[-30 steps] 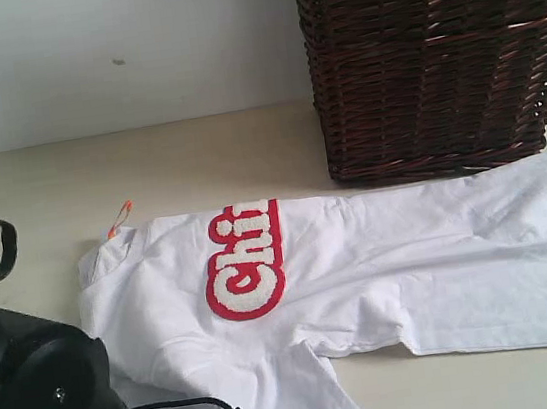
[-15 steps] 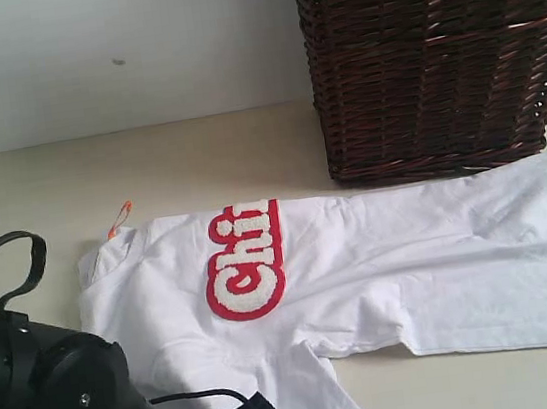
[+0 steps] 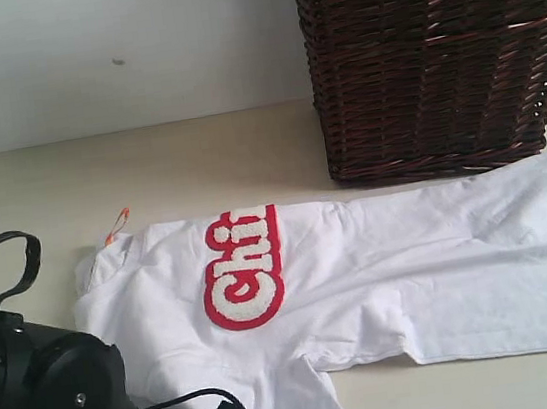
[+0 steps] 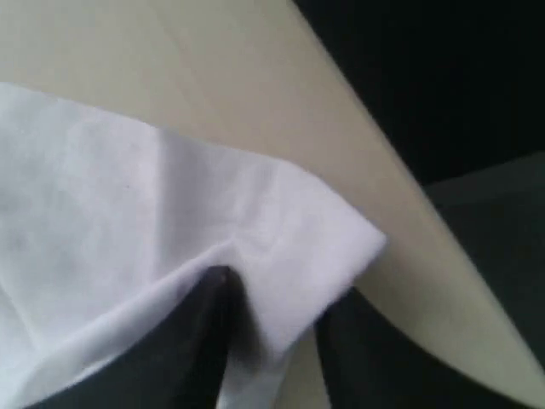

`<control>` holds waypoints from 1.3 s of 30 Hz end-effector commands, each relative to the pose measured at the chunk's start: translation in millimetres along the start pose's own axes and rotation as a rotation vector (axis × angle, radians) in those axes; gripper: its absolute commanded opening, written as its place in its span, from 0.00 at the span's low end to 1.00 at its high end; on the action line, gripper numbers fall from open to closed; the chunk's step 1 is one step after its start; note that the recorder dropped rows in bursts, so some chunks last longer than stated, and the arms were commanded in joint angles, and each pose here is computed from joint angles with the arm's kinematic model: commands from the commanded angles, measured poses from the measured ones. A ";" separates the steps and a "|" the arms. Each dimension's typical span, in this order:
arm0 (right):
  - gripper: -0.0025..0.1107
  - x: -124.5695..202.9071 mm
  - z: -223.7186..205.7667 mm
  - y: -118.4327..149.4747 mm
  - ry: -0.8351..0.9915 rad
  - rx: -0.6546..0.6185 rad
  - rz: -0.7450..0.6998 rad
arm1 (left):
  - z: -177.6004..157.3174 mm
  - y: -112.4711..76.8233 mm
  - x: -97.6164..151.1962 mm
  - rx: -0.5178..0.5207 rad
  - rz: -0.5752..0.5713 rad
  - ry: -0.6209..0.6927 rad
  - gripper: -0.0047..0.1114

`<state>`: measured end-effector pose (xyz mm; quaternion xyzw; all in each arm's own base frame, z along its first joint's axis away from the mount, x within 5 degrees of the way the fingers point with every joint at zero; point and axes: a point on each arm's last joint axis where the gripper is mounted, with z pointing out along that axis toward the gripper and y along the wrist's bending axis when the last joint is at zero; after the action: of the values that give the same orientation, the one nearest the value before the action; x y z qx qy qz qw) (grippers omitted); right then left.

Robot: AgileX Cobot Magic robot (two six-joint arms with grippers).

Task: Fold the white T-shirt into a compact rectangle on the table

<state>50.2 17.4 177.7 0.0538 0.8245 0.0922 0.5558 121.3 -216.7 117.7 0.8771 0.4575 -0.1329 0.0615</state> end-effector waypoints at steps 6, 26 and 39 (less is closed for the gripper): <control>0.02 0.7 0.4 -0.5 -0.007 0.001 -0.001 | -5.3 -7.3 -13.0 0.042 -0.131 -0.124 0.49; 0.02 0.7 0.4 -0.5 -0.007 0.001 -0.001 | -4.2 -8.7 -4.8 0.049 0.097 -0.040 0.50; 0.02 0.7 0.4 -0.5 -0.007 0.001 -0.001 | -3.7 -6.9 -7.3 0.022 0.283 -0.064 0.28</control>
<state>50.2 17.4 177.7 0.0538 0.8245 0.0922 0.5558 114.7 -216.1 121.9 0.9304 0.3245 -0.1511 0.0782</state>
